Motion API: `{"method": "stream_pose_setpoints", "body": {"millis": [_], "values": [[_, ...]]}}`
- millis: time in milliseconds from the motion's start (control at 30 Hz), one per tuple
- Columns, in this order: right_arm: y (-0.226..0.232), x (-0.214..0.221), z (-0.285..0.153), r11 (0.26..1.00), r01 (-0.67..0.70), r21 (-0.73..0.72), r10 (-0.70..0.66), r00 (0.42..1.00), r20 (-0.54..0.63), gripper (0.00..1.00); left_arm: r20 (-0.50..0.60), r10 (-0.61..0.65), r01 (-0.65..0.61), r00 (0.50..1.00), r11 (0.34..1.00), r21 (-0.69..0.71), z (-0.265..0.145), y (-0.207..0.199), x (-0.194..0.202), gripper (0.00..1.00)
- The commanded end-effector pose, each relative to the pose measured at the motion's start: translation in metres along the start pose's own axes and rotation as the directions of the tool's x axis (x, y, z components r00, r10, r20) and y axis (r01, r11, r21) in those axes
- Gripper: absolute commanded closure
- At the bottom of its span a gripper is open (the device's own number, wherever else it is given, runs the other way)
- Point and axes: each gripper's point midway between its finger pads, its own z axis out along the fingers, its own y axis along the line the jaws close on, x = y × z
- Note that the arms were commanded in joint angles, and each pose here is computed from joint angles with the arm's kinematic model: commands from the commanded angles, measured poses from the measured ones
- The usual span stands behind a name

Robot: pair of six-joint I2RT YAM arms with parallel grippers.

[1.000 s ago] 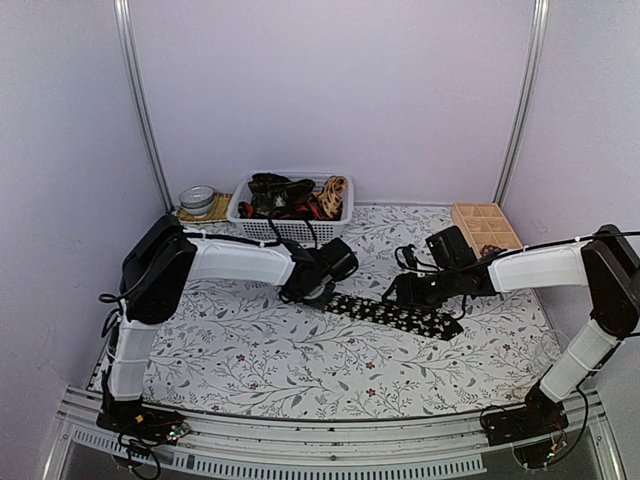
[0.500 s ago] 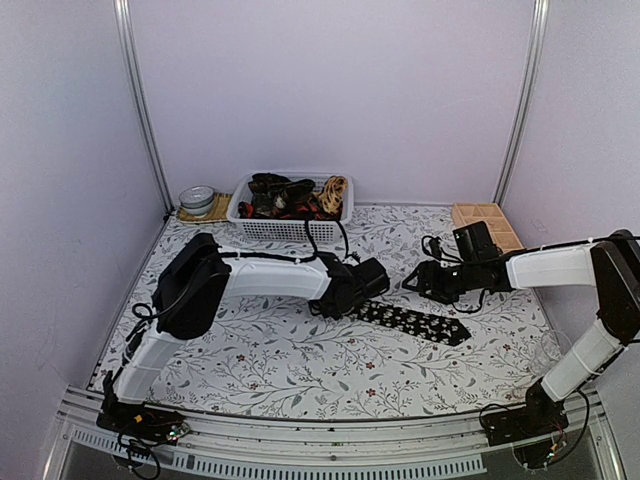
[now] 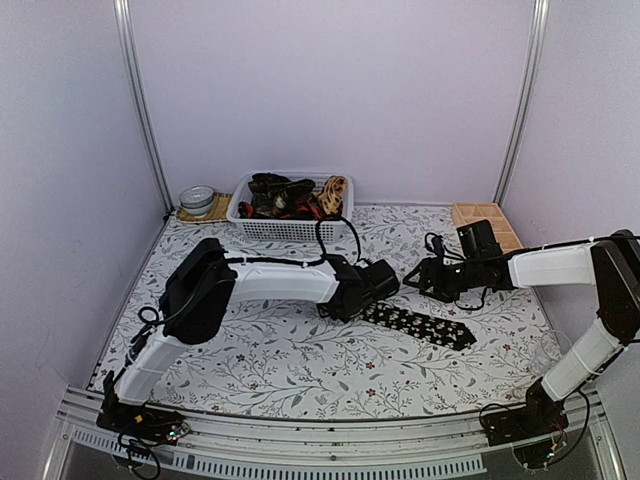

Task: Roll the ties
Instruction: Roll the tie at the center of the board.

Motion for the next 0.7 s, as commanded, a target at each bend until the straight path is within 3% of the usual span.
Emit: {"method": "stream_pose_setpoints", "body": {"millis": [0,200,500,667], "values": [[0.018,-0.012,-0.013,0.998,0.013,-0.067,-0.011,0.999,0.043,0.35,-0.01,0.06,-0.059,0.998,0.997,0.047,-0.003,-0.03,0.011,0.65],[0.017,-0.01,-0.011,0.997,0.004,-0.072,-0.002,0.999,0.036,0.35,0.012,0.063,-0.063,0.998,0.996,0.07,-0.011,-0.038,0.008,0.59],[0.018,-0.011,-0.011,0.997,0.001,-0.074,0.002,0.999,0.035,0.35,0.052,0.059,-0.066,0.997,0.99,0.123,-0.02,-0.049,-0.004,0.35],[0.017,-0.011,-0.01,0.997,-0.005,-0.078,0.007,0.999,0.033,0.35,0.08,0.065,-0.076,0.995,0.988,0.137,-0.028,-0.052,-0.01,0.3]]}}
